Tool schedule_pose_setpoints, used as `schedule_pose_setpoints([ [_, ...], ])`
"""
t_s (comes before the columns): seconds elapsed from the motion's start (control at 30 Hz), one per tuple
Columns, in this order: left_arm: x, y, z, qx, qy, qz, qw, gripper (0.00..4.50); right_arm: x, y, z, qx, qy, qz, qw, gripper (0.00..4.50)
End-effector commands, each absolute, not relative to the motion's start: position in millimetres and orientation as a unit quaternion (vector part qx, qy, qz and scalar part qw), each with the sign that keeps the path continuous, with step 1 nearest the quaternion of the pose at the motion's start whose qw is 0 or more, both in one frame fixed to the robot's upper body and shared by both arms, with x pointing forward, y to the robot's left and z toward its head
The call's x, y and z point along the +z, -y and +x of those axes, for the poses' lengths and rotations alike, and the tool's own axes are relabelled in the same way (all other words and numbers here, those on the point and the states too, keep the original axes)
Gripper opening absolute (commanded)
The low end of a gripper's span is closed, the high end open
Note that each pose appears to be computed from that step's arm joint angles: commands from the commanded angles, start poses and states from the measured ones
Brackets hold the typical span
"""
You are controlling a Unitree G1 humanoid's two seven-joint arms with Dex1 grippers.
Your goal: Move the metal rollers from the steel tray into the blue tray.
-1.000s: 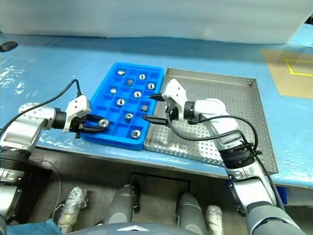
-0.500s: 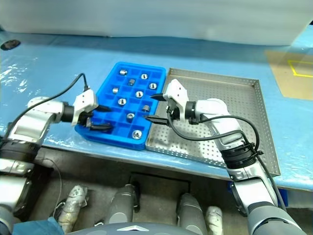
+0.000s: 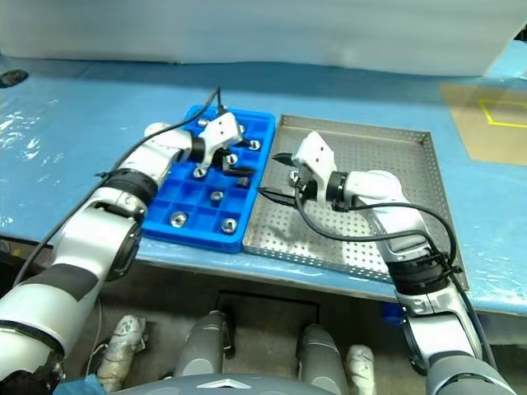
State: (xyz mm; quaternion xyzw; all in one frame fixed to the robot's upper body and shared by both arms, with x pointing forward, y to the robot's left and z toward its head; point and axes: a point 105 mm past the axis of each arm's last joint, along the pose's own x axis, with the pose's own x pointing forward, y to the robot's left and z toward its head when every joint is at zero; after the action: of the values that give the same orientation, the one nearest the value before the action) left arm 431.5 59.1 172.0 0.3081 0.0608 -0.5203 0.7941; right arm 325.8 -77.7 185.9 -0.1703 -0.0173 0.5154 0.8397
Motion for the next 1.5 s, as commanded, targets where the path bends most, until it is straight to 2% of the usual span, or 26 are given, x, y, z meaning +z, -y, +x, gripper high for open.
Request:
schedule_pose_setpoints([
  [0.03,184,-49,440,-0.492,-0.043,0.326,0.806,4.00,200,87,318,0.491,0.043,-0.180,0.851,4.11],
  [0.47,165,5,438,-0.471,-0.052,0.337,0.814,4.00,189,116,303,0.418,0.016,-0.177,0.891,4.11],
  [0.7,149,10,444,-0.412,-0.071,0.364,0.832,4.00,185,121,300,0.395,0.012,-0.172,0.903,4.11],
  [1.1,105,10,433,-0.413,-0.138,0.412,0.800,4.00,180,125,297,0.371,0.009,-0.163,0.914,4.11],
  [1.33,100,6,433,-0.412,-0.146,0.418,0.796,4.00,180,126,297,0.365,0.012,-0.161,0.917,4.11],
  [1.43,101,6,433,-0.416,-0.145,0.411,0.798,3.38,180,127,297,0.363,0.013,-0.161,0.918,4.11],
  [1.5,101,5,433,-0.417,-0.148,0.409,0.798,2.77,180,127,298,0.363,0.013,-0.161,0.918,4.11],
])
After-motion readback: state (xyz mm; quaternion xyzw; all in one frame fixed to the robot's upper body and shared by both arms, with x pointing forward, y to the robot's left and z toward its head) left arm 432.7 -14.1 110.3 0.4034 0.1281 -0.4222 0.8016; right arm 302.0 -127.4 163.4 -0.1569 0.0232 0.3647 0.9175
